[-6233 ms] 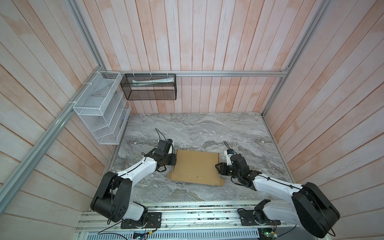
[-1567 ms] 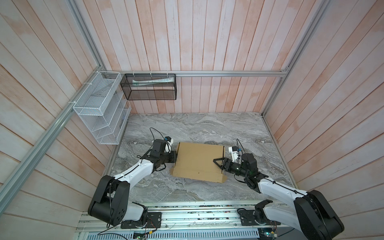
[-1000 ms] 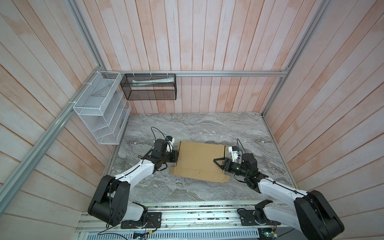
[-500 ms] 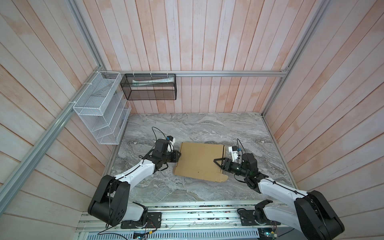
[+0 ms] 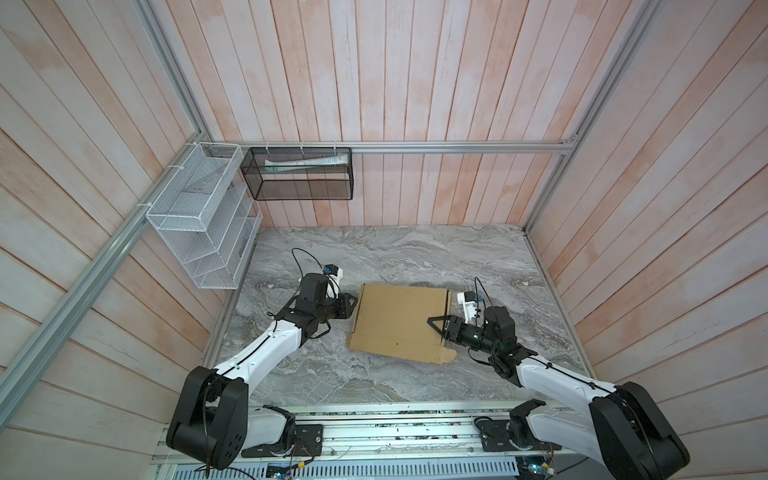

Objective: Fold the paper box

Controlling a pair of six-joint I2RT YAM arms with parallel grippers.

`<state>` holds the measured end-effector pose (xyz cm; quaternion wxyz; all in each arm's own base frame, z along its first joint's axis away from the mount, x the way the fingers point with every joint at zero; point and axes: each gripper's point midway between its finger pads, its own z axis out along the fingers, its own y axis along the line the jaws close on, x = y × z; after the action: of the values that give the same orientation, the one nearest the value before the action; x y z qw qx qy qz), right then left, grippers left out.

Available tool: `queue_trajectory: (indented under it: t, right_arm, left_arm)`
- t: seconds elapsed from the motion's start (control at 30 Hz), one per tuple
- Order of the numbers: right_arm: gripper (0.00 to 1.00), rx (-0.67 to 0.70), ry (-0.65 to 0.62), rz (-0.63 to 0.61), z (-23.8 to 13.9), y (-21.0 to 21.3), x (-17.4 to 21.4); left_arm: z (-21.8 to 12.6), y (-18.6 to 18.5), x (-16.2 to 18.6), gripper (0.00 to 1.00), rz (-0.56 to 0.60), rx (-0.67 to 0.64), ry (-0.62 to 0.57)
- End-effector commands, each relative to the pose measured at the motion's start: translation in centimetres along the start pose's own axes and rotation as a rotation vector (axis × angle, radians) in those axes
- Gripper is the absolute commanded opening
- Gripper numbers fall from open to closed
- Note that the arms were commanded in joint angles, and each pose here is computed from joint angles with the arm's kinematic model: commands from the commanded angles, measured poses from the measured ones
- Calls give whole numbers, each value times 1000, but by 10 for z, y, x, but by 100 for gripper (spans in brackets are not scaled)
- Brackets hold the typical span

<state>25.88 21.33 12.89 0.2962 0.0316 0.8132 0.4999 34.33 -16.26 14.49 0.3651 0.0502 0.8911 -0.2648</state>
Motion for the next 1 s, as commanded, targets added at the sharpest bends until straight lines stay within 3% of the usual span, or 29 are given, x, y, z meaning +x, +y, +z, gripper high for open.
queue_trajectory:
  t: [0.0,0.5,0.73,0.97]
  right_arm:
    - [48,34,-24,-15,-3,-5,-3]
    - [47,12,-91,-46,-18,18,-25]
    - [47,-16,-94,-61,-21,33,-43]
    - [46,-54,-79,-81,-18,49,-66]
  left_arm:
    - [-14,1,-16,45,12,4,-51]
    - [-28,13,-40,55,-83,125,-183]
    - [-31,5,-51,59,-75,221,-199]
    - [-24,-1,-56,72,-74,287,-182]
